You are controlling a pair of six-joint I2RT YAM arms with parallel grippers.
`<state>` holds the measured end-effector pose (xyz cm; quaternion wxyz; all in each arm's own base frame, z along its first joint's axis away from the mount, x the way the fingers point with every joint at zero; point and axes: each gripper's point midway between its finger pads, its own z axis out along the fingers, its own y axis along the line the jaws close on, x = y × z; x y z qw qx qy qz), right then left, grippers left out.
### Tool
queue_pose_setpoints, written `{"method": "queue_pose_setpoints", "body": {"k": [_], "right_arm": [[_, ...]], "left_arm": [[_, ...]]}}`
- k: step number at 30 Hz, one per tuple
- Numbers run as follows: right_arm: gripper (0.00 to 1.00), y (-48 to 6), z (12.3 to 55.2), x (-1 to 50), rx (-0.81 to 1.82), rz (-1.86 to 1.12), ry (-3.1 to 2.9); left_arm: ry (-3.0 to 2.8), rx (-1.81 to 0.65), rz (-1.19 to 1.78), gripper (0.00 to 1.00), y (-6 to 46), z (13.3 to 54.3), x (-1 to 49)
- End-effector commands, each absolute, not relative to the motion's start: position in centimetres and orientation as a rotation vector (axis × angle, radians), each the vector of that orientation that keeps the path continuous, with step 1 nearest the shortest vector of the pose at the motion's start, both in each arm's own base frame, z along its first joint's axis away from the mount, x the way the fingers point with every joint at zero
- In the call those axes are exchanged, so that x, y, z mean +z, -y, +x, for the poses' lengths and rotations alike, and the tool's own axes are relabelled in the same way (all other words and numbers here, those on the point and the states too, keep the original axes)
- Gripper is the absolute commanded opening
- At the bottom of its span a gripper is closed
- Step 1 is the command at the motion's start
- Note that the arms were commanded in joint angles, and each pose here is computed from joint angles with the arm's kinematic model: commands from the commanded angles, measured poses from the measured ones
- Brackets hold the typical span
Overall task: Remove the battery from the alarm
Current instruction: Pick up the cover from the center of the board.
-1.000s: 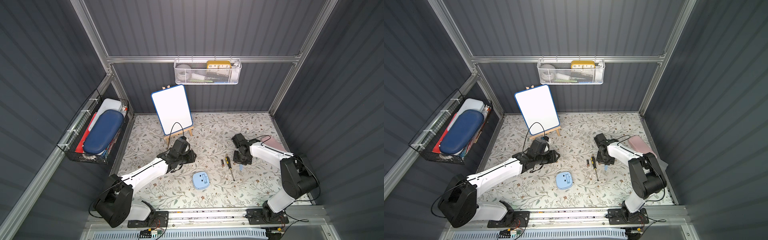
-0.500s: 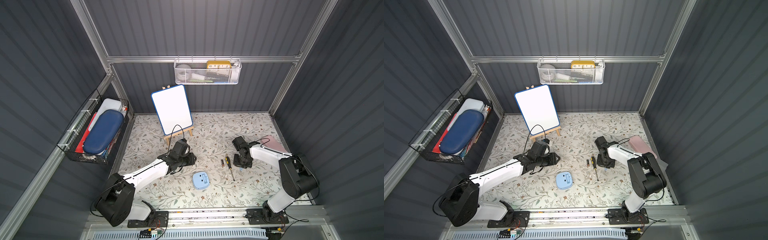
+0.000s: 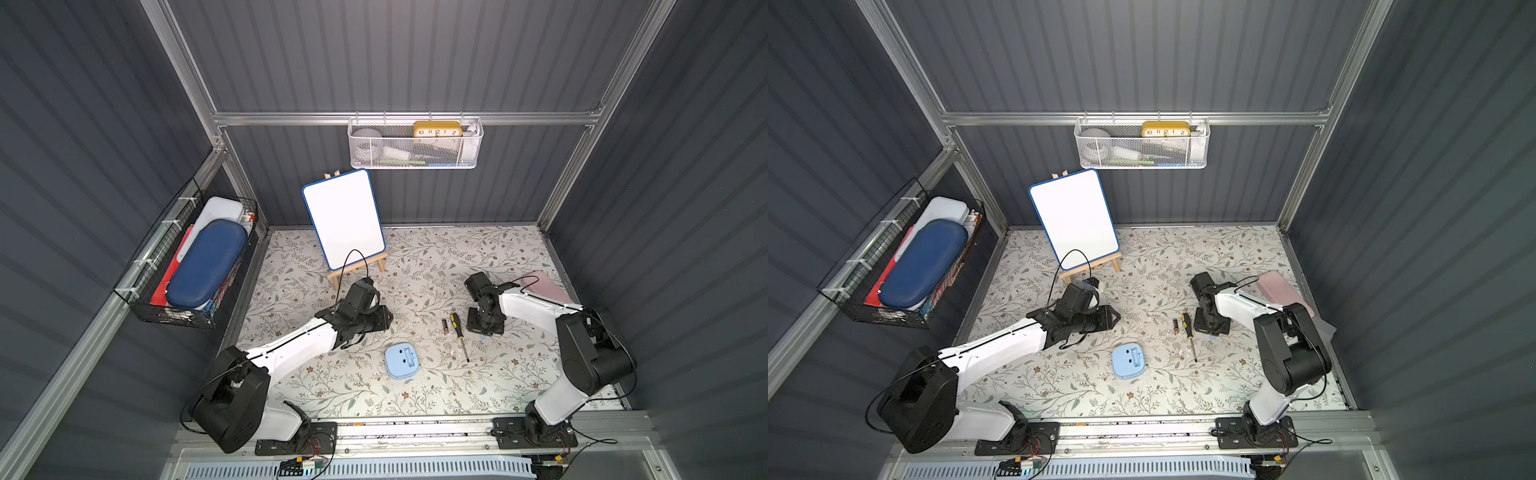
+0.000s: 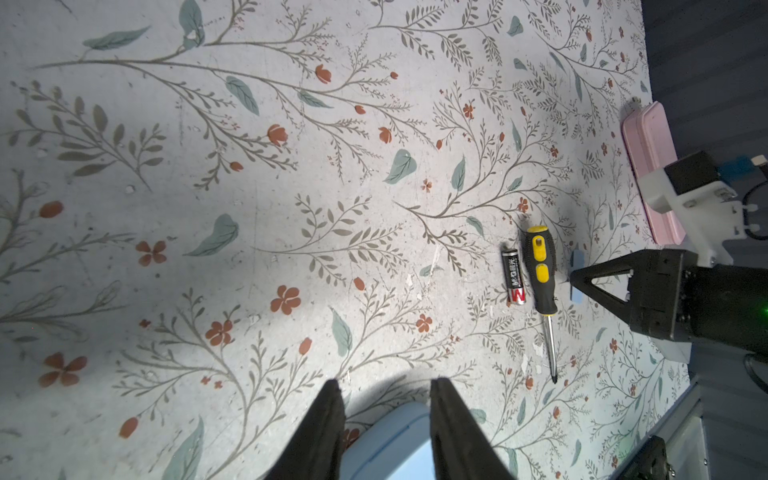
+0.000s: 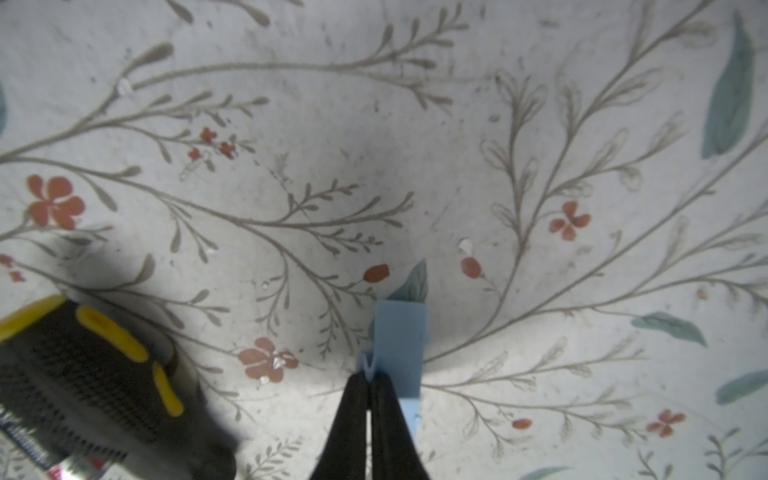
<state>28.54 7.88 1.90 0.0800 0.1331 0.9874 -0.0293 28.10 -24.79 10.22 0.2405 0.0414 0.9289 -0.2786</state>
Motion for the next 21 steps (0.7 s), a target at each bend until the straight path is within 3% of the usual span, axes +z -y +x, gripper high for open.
{"method": "queue_pose_setpoints", "body": {"k": [1, 7, 12, 21], "right_arm": [[0.07, -7.9, 28.4, 3.1, -0.069, 0.386, -2.947], [0.07, -9.0, 28.5, 5.4, 0.048, 0.36, -2.915], [0.08, -12.6, 28.2, 7.9, 0.315, 0.232, -2.868], [0.08, -21.6, 24.3, 11.4, 0.556, -0.359, -2.785]], "left_arm": [[-2.531, -0.788, 0.112, 0.39, 24.9, 28.1, 10.8], [-2.513, -0.799, 0.121, 0.4, 25.3, 28.4, 11.5], [-2.462, -0.815, 0.207, 0.43, 26.4, 29.4, 13.1], [-2.36, -1.14, 0.543, 0.48, 29.3, 32.2, 16.7]]}}
